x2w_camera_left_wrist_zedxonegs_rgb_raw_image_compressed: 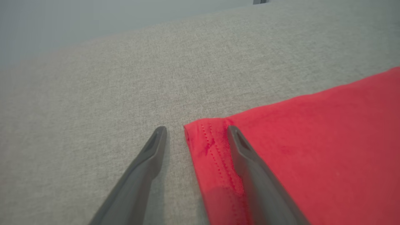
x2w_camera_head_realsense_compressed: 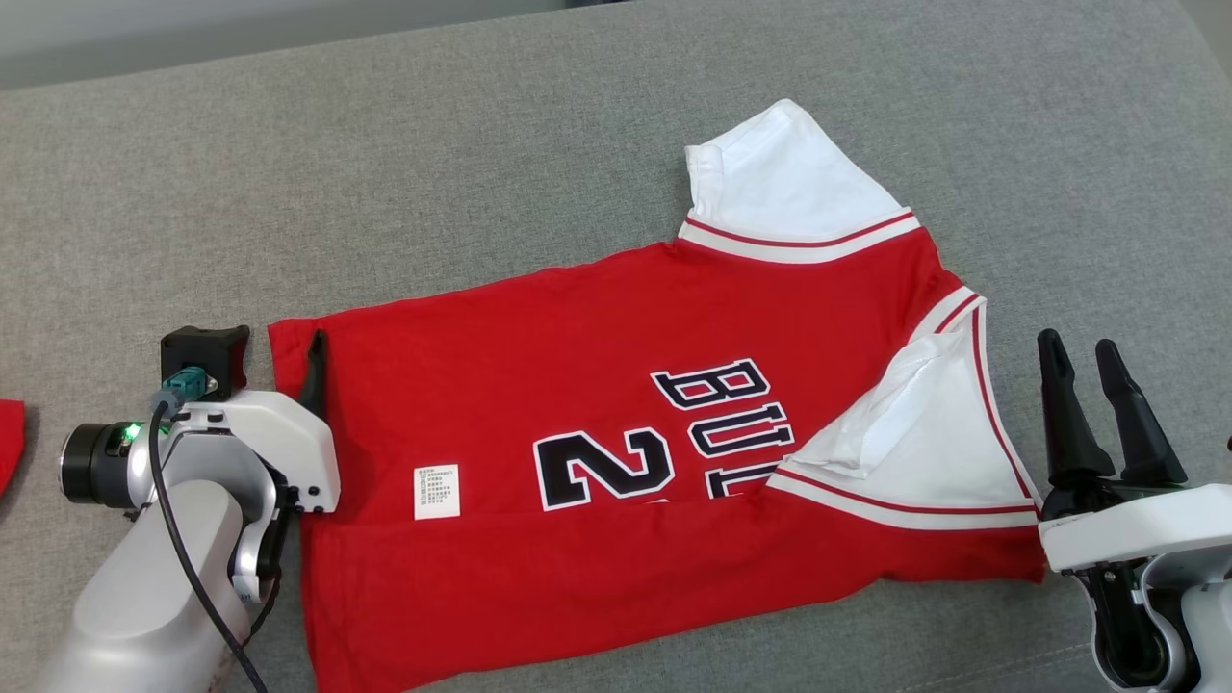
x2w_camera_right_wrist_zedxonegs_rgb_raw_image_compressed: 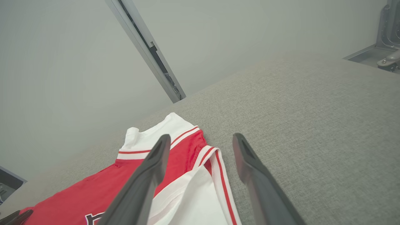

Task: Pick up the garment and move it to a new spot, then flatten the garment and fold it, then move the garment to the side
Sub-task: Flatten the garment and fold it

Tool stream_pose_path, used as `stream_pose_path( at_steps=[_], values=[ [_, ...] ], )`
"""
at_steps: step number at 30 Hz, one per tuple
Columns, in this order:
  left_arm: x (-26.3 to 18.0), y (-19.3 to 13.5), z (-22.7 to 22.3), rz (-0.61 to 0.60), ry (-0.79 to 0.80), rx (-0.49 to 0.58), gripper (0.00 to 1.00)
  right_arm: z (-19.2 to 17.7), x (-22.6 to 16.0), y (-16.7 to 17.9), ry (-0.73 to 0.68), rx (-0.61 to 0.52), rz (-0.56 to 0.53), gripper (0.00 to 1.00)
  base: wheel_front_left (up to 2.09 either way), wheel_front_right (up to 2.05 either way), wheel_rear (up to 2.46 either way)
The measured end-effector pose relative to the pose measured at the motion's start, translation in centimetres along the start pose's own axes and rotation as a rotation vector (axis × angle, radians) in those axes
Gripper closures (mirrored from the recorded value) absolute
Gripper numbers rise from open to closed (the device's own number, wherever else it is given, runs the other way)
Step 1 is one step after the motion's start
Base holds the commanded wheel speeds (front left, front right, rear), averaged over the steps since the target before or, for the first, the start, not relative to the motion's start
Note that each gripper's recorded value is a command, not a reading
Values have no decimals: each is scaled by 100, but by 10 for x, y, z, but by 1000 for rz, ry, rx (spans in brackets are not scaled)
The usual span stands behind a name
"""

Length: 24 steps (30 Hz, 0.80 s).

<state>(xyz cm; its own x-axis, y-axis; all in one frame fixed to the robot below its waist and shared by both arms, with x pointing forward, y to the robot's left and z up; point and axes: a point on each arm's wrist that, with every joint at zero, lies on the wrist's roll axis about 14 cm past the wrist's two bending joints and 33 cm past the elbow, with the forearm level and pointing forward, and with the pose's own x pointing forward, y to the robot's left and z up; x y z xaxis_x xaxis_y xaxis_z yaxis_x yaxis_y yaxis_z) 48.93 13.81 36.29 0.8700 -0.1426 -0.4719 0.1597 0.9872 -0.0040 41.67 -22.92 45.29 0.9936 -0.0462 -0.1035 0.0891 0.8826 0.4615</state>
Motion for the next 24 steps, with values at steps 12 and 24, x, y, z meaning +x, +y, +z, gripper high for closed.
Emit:
stream_pose_path(
  at_steps=[12, 24],
  values=[
    [6, 8, -4, 7, 20, 27, 27, -5, 2, 1, 12, -2, -2, 0, 0, 0, 0],
    [4, -5, 7, -68, -53, -56, 100, -9, 25, 15, 78, -110, 82, 0, 0, 0, 0]
  ],
)
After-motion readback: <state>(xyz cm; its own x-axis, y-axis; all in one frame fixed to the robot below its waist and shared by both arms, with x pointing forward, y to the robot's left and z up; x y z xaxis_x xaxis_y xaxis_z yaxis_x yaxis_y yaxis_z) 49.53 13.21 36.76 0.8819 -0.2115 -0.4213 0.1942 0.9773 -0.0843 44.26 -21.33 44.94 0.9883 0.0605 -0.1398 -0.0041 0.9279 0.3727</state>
